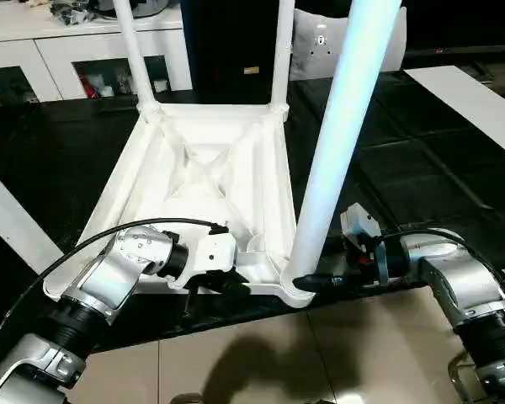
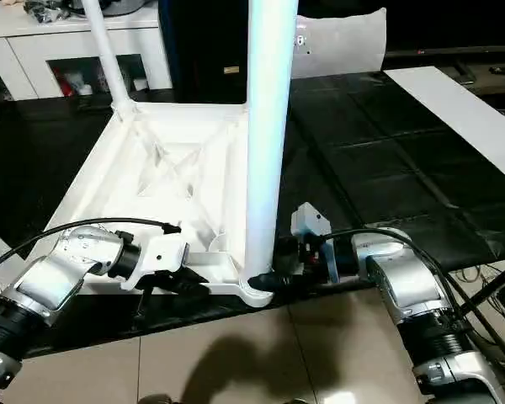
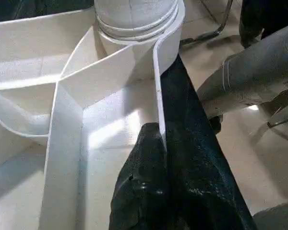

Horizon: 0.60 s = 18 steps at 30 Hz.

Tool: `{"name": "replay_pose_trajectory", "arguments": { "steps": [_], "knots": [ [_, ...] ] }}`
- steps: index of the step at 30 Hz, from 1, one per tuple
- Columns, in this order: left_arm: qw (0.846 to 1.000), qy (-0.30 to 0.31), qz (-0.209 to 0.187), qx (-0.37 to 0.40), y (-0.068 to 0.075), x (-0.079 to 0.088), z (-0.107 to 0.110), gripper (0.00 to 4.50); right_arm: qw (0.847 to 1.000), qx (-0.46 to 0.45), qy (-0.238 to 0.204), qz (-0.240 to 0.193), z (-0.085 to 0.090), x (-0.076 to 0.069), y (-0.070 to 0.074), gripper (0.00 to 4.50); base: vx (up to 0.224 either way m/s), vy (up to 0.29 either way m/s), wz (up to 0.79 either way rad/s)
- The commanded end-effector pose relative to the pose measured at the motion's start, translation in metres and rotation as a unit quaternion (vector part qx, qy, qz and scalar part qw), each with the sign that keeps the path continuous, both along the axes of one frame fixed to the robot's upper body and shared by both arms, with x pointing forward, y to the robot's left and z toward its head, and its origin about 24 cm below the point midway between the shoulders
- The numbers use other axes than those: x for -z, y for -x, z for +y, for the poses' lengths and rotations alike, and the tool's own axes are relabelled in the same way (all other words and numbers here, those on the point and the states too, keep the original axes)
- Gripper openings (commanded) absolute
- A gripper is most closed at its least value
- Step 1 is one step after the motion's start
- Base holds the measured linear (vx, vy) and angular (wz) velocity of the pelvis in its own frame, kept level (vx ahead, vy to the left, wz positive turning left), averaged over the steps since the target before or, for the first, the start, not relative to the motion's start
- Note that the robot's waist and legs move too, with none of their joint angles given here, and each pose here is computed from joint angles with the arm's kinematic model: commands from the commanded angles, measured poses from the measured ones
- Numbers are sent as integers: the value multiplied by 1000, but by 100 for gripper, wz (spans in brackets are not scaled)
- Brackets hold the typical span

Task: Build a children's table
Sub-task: Rotate leg to tighten

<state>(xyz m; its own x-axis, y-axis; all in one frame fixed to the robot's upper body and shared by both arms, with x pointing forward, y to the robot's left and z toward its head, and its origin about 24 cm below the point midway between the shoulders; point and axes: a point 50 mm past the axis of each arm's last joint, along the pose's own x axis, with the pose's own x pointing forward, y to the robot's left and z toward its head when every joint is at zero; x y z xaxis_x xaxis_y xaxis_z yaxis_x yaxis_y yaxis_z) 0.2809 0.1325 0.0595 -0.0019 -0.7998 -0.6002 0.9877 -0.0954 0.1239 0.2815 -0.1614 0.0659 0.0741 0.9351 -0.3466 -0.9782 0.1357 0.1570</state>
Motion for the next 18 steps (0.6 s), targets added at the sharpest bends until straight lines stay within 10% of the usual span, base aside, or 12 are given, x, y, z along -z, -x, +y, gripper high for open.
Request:
{"name": "replay_pose_trajectory", "arguments": {
  "steps": [1, 18],
  "knots": [
    [999, 0, -11, 50, 1, -8, -8, 0, 1000, -3, -6, -3, 1, -3, -2, 265, 0, 0, 0],
    [997, 46, 11, -59, -4, -9, -12, 0, 991, 124, -32, -37, 19, 6, -14, 196, 0, 0, 0]
  ]
}}
